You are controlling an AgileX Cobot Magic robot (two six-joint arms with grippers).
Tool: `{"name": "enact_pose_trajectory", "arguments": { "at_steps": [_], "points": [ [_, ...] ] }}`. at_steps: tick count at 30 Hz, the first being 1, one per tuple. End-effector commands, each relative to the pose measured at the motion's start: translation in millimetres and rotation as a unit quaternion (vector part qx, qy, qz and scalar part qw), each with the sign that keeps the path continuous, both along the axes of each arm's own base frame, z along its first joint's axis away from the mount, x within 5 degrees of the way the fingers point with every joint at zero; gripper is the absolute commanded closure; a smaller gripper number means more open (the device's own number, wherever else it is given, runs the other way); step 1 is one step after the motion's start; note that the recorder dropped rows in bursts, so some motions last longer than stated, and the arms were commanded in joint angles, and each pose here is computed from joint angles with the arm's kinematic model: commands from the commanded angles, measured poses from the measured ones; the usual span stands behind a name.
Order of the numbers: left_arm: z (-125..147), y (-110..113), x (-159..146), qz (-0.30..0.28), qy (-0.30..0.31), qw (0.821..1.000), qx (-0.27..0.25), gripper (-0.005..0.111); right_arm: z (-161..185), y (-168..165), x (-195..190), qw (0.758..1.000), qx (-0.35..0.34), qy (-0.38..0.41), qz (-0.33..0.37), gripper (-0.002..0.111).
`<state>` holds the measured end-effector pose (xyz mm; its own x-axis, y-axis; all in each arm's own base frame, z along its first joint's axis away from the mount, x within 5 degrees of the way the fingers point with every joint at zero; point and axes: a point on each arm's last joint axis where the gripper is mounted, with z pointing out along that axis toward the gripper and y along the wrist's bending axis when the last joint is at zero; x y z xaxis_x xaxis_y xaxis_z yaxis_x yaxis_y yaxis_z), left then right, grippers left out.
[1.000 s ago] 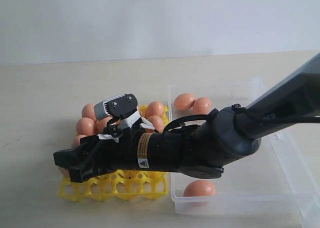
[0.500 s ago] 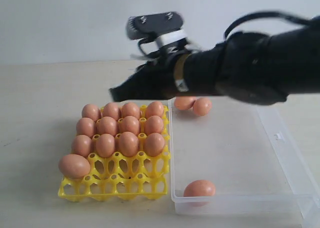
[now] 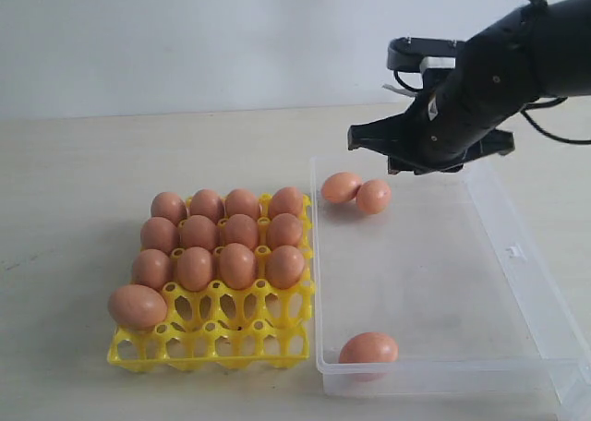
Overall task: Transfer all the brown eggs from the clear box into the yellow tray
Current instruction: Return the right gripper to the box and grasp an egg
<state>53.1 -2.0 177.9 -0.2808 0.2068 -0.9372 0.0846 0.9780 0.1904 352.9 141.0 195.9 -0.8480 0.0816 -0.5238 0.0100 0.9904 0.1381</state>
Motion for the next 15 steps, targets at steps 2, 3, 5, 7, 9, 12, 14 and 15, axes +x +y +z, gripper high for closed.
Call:
{"name": "enact_pose_trajectory", "arguments": {
  "at_steps": [2, 3, 5, 7, 9, 12, 14, 15],
  "points": [
    [2.6, -0.2, -0.1, 0.001, -0.010, 1.000, -0.008, 0.107, -25.8, 0.8, 18.5, 0.988, 0.110, 0.007, -0.107, 0.048],
    [2.6, -0.2, -0.1, 0.001, -0.010, 1.000, -0.008, 0.107, -29.1, 1.9, 20.6, 0.986, 0.120, 0.003, -0.115, 0.047],
    [2.6, -0.2, -0.1, 0.001, -0.010, 1.000, -0.008, 0.107, -36.2, 3.7, 24.3, 0.983, 0.134, -0.002, -0.125, 0.047],
    [2.6, -0.2, -0.1, 0.001, -0.010, 1.000, -0.008, 0.107, -45.9, 3.9, 26.9, 0.978, 0.148, 0.004, -0.146, 0.047],
    [2.6, -0.2, -0.1, 0.001, -0.010, 1.000, -0.008, 0.107, -56.9, 4.7, 29.5, 0.971, 0.161, 0.015, -0.174, 0.047],
    [2.6, -0.2, -0.1, 0.001, -0.010, 1.000, -0.008, 0.107, -68.2, 4.1, 33.8, 0.969, 0.160, 0.026, -0.187, 0.047],
    [2.6, -0.2, -0.1, 0.001, -0.010, 1.000, -0.008, 0.107, -72.6, 5.2, 36.6, 0.969, 0.160, 0.027, -0.187, 0.047],
    [2.6, -0.2, -0.1, 0.001, -0.010, 1.000, -0.008, 0.107, -74.7, 5.9, 38.6, 0.969, 0.159, 0.028, -0.187, 0.047]
  ]
}}
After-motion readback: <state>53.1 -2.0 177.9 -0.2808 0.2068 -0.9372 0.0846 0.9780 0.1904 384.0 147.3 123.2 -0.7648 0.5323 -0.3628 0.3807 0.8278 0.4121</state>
